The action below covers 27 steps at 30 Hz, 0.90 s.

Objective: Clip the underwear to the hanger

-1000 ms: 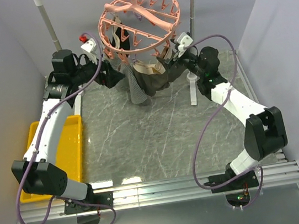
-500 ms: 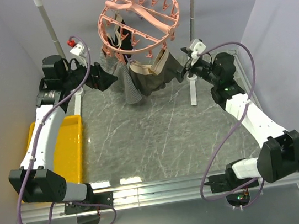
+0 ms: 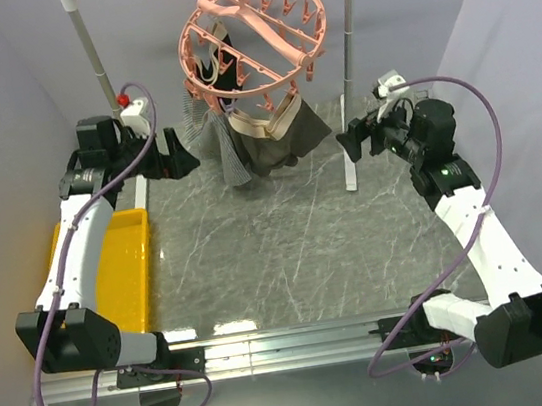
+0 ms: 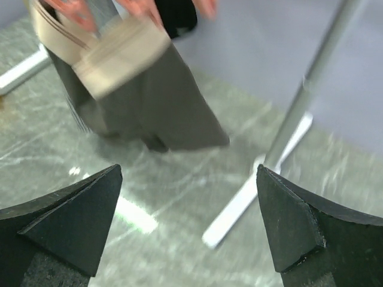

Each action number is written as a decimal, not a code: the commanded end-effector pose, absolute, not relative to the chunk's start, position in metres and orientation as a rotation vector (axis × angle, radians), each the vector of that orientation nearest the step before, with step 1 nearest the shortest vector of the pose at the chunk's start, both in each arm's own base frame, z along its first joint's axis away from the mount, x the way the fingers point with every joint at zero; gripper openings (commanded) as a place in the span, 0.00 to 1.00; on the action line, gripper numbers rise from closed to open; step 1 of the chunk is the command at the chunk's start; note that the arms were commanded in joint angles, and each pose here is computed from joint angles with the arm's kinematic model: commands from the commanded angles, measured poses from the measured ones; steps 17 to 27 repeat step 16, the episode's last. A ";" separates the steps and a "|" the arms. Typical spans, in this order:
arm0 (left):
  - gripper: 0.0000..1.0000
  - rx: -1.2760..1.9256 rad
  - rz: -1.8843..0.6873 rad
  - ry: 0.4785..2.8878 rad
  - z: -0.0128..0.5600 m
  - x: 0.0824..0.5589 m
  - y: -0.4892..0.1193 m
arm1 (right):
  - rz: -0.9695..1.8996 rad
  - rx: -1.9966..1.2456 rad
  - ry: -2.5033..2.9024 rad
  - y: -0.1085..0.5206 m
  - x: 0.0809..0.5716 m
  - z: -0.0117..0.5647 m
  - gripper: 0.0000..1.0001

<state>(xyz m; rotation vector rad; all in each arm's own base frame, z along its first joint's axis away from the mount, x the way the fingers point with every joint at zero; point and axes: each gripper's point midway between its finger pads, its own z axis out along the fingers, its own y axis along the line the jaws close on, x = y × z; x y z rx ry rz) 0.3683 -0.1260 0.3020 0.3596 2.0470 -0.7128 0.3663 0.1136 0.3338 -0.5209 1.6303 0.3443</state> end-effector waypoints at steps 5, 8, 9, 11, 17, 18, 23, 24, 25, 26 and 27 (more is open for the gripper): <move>0.99 0.300 -0.582 2.110 0.260 0.353 -0.105 | 0.406 -0.335 1.858 0.098 0.333 0.261 1.00; 0.99 0.324 -0.559 2.115 0.245 0.343 -0.102 | 0.422 -0.306 1.881 0.098 0.325 0.243 1.00; 0.99 0.320 -0.540 2.117 0.239 0.338 -0.099 | 0.443 -0.273 1.884 0.099 0.324 0.242 1.00; 0.99 0.317 -0.510 2.117 0.230 0.336 -0.095 | 0.450 -0.261 1.888 0.098 0.320 0.236 1.00; 0.99 0.262 -0.463 2.126 0.233 0.339 -0.087 | 0.452 -0.261 1.885 0.098 0.315 0.234 1.00; 0.99 0.262 -0.463 2.126 0.233 0.339 -0.087 | 0.452 -0.261 1.885 0.098 0.315 0.234 1.00; 0.99 0.262 -0.463 2.126 0.233 0.339 -0.087 | 0.452 -0.261 1.885 0.098 0.315 0.234 1.00; 0.99 0.262 -0.463 2.126 0.233 0.339 -0.087 | 0.452 -0.261 1.885 0.098 0.315 0.234 1.00; 0.99 0.262 -0.463 2.126 0.233 0.339 -0.087 | 0.452 -0.261 1.885 0.098 0.315 0.234 1.00; 0.99 0.262 -0.463 2.126 0.233 0.339 -0.087 | 0.452 -0.261 1.885 0.098 0.315 0.234 1.00; 0.99 0.262 -0.463 2.126 0.233 0.339 -0.087 | 0.452 -0.261 1.885 0.098 0.315 0.234 1.00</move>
